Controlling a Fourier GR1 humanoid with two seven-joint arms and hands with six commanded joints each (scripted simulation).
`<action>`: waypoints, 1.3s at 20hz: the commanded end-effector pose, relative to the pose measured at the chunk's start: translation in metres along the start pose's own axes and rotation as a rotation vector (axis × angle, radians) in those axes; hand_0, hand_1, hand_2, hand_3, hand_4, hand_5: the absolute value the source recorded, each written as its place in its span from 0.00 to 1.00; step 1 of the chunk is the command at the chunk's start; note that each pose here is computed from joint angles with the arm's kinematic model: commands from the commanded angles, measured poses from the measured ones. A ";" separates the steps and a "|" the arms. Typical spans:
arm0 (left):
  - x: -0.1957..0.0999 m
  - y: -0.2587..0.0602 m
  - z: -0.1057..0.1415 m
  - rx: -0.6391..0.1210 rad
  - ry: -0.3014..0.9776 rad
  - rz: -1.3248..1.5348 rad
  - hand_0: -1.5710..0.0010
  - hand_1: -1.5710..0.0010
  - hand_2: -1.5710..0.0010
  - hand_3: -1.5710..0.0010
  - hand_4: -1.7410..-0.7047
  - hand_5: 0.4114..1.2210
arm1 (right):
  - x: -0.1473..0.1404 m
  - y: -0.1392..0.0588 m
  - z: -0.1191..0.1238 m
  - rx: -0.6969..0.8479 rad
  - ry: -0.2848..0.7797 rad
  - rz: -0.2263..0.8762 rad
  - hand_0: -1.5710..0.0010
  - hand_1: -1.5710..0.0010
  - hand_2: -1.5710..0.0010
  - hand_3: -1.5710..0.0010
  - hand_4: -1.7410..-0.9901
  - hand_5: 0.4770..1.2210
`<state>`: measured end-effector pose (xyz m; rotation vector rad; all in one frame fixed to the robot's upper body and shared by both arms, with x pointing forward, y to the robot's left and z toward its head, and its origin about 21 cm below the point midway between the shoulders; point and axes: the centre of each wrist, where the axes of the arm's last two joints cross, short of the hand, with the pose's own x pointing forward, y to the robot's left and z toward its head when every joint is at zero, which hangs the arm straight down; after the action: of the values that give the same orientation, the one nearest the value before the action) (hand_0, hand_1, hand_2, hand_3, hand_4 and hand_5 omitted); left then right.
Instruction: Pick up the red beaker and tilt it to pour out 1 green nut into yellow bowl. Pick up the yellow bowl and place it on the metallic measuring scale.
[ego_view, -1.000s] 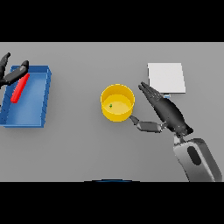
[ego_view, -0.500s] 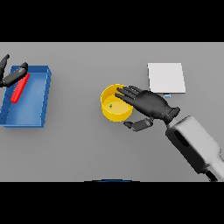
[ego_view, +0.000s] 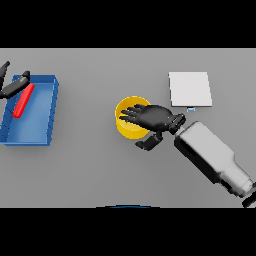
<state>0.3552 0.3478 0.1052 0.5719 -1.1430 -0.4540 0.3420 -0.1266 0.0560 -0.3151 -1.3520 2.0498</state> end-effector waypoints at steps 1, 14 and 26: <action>-0.001 0.001 -0.001 -0.001 0.002 0.001 1.00 1.00 1.00 1.00 0.90 0.36 | -0.003 0.001 -0.002 0.025 0.012 0.014 1.00 1.00 1.00 1.00 0.76 0.26; -0.008 0.000 -0.002 -0.007 0.004 -0.018 1.00 1.00 1.00 1.00 0.92 0.37 | -0.005 0.006 -0.021 0.094 0.018 0.030 0.57 0.59 0.62 0.64 0.41 0.72; -0.002 0.006 -0.002 -0.004 0.000 -0.023 1.00 1.00 1.00 1.00 0.93 0.36 | -0.006 -0.012 -0.011 0.104 0.002 0.009 0.04 0.04 0.12 0.24 0.03 0.98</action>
<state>0.3562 0.3540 0.1070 0.5834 -1.1370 -0.4753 0.3575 -0.1197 0.0614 -0.2782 -1.2408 2.1181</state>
